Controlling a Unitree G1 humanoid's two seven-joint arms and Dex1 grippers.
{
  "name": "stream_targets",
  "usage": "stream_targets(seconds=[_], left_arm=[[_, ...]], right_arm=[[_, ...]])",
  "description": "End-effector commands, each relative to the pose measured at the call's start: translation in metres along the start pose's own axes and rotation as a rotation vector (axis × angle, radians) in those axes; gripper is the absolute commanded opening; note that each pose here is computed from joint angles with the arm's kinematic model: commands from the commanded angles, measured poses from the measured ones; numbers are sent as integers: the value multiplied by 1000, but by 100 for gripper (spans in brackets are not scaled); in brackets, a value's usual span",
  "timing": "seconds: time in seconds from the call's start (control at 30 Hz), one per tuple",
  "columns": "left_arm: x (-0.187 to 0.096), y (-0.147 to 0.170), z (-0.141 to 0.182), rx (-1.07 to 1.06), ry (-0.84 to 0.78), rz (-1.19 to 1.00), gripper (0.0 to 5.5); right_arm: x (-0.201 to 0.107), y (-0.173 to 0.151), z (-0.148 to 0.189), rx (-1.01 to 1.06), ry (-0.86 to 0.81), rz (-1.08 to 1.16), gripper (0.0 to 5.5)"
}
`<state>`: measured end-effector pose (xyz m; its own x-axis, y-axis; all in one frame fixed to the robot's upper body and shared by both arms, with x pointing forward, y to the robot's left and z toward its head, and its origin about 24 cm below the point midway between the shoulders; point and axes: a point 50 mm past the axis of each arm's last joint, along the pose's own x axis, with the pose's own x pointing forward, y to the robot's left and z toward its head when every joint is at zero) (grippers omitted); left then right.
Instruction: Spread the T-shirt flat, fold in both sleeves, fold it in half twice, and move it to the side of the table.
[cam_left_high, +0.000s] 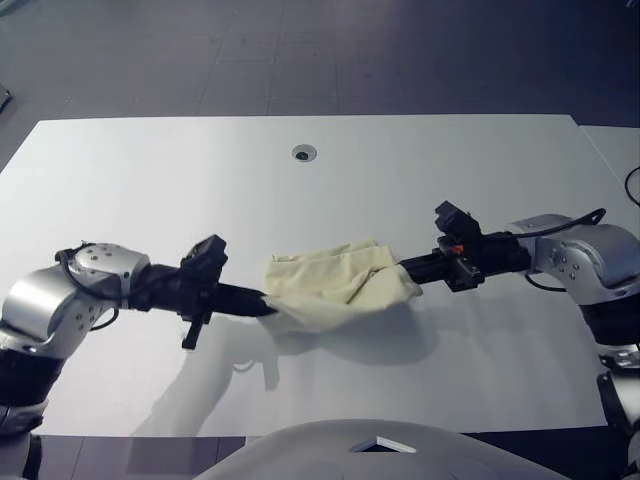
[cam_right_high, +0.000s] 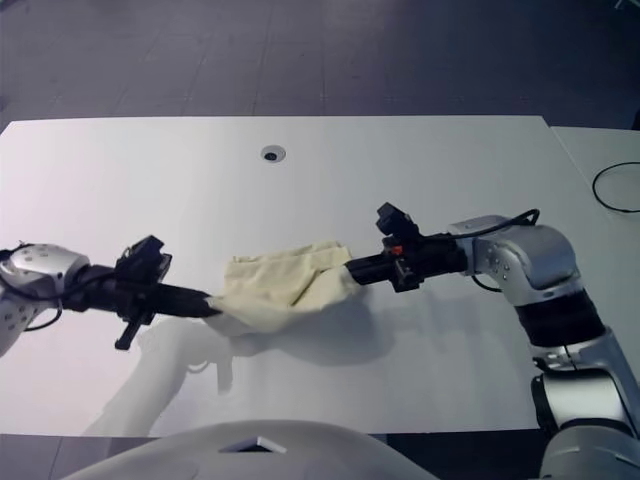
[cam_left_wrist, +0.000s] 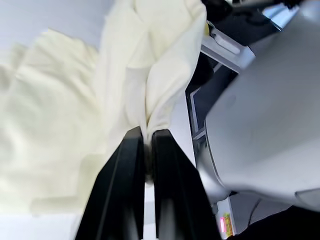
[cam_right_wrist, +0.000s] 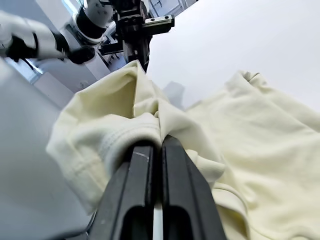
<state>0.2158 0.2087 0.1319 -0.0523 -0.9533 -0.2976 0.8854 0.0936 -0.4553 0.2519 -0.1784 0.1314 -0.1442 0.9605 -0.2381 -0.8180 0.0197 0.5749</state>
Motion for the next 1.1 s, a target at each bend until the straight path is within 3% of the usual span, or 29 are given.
stream_targets(seconds=[0.03, 0.2, 0.47, 1.1], left_arm=[[3, 18, 7, -81, -56, 2, 3], [10, 34, 8, -135, -87, 15, 3], [0, 51, -1, -180, -102, 84, 3], [-1, 73, -3, -144, -29, 144, 3]], right_arm=[[-2, -8, -7, 47, 34, -6, 0], [-1, -25, -19, 117, 40, -46, 0], [-1, -56, -13, 203, -5, -124, 0], [8, -89, -6, 220, -4, -217, 0]])
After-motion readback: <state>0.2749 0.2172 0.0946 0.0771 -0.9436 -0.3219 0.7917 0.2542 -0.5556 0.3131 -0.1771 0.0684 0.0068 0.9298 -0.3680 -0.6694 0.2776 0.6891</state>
